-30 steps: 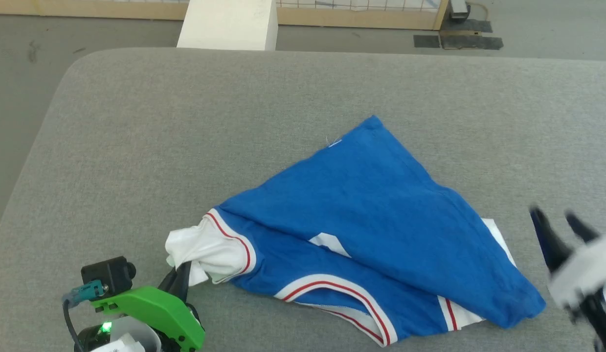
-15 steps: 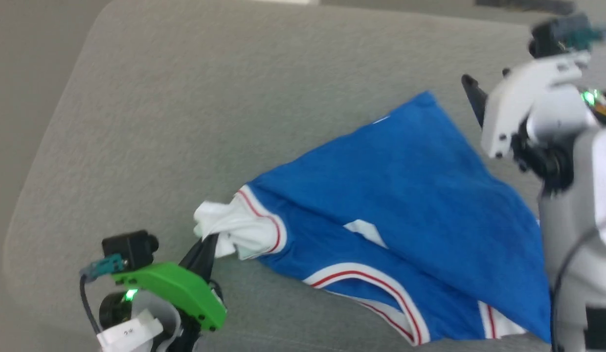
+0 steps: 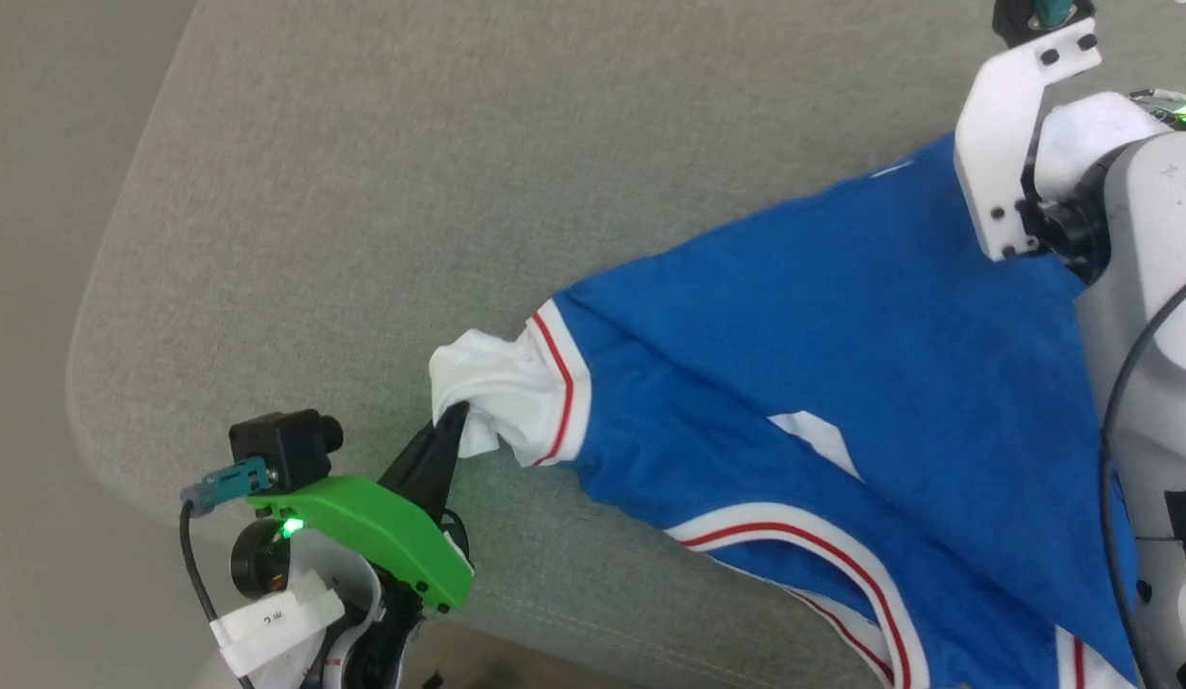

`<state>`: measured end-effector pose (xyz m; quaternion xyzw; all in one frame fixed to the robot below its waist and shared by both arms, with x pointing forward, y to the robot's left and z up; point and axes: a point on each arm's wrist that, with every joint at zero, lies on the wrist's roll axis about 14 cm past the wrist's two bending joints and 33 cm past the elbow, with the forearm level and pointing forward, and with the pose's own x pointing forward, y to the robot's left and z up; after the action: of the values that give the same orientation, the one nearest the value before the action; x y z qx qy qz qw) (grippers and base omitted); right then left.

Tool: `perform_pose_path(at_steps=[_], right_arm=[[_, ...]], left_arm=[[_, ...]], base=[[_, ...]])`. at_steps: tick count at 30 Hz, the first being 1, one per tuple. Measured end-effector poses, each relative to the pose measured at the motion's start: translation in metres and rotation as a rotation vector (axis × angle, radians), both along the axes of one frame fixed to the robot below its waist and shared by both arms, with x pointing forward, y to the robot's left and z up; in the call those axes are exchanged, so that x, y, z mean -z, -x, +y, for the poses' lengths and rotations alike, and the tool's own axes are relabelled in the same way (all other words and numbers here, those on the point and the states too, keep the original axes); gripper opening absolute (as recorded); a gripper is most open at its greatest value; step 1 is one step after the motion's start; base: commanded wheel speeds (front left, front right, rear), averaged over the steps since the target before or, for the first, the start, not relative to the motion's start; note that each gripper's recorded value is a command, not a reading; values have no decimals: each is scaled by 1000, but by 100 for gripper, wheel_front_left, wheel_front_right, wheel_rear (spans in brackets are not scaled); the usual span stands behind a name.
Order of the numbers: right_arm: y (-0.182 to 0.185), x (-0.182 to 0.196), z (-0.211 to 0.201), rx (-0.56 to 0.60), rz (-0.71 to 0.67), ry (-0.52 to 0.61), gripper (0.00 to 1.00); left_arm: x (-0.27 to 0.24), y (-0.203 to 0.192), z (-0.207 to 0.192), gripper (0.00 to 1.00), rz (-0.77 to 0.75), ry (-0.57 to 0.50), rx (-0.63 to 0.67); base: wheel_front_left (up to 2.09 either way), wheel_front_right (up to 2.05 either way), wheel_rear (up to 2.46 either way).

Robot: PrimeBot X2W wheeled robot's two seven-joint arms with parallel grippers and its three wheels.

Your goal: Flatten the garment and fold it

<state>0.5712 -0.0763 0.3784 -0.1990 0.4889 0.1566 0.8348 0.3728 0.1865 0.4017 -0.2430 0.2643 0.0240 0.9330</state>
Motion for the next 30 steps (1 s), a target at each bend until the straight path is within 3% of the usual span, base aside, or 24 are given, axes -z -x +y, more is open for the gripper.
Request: perform_pose_path(at_steps=[5,7,8,15,20,26,30], right_arm=[[-7,15,16,-27,28,-29,100],[-7,15,19,-17,41,-58,20],[-7,14,19,-10,40,-75,0],[-4,-12,21,36,-37,-230,0],[9,-64,8,81,-171,-409,0],[72,-94,-44,179,-225,-486,0],[133,-88,-76,275,-177,-496,0]], left_arm=[[18,4,8,0,51,-8,-24],[21,6,10,0,62,-12,-28],[21,6,10,0,61,-14,-29],[11,6,13,0,31,-29,-25],[-3,11,14,0,1,-49,-31],[-16,24,7,0,-17,-52,-25],[-24,27,-2,0,-37,-48,-5]], base=[[0,0,0],[0,0,0],[0,0,0],[0,0,0],[0,0,0],[0,0,0],[0,0,0]])
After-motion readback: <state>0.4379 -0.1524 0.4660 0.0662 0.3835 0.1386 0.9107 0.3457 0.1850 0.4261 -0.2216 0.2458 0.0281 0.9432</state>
